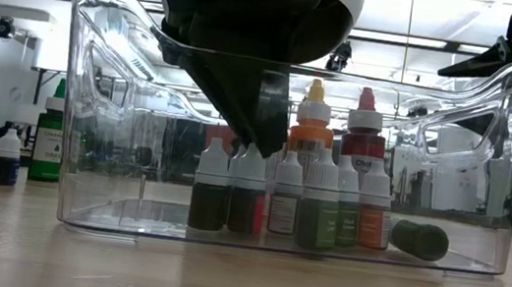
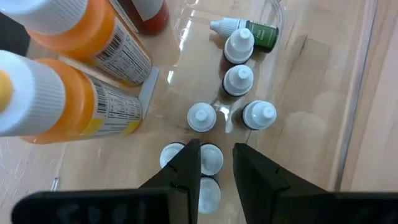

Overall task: Pick & Place food coloring
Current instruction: Put the top right small blue food coloring bottle into the transparent bin

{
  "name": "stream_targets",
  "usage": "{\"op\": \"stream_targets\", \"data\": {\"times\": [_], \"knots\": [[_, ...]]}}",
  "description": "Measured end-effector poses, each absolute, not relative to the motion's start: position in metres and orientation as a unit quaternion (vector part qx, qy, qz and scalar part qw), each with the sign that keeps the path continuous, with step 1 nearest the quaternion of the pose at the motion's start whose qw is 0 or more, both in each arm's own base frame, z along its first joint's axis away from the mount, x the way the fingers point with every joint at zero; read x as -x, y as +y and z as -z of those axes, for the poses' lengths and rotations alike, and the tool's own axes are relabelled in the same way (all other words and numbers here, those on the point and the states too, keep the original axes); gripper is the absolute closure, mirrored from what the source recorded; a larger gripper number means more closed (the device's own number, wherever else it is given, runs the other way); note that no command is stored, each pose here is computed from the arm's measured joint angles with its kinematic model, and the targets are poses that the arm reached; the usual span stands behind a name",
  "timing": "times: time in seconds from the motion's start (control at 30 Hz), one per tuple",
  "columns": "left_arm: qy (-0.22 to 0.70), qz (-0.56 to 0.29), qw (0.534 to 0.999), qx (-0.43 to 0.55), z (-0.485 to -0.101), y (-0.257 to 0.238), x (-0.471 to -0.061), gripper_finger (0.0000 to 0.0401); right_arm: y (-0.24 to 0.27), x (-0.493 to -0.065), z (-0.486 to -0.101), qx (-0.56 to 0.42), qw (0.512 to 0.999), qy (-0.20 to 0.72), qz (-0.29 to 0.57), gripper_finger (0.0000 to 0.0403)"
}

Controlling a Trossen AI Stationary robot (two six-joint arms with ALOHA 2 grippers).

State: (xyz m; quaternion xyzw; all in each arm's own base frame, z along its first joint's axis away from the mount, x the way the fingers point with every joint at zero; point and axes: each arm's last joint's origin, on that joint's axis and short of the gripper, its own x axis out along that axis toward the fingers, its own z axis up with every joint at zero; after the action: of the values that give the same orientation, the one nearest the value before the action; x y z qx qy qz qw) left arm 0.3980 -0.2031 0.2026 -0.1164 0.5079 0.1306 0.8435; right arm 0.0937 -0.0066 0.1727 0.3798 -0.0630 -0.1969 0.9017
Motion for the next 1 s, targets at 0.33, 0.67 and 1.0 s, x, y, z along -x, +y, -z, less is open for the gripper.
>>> {"op": "stream_targets", "data": {"times": [0.33, 0.67, 1.0], "knots": [[0.512, -0.118, 0.841, 0.126, -0.209, -0.203, -0.397, 0.0333, -0.007, -0.094, -0.173, -0.380, 0.902, -0.063, 0.197, 0.0101], [0.484, -0.115, 0.855, 0.144, -0.244, -0.198, -0.388, 0.0331, -0.007, -0.094, -0.173, -0.380, 0.902, -0.063, 0.197, 0.0101], [0.467, -0.152, 0.851, 0.185, -0.283, -0.183, -0.366, 0.0249, -0.007, -0.094, -0.173, -0.380, 0.902, -0.063, 0.197, 0.0101]]}}
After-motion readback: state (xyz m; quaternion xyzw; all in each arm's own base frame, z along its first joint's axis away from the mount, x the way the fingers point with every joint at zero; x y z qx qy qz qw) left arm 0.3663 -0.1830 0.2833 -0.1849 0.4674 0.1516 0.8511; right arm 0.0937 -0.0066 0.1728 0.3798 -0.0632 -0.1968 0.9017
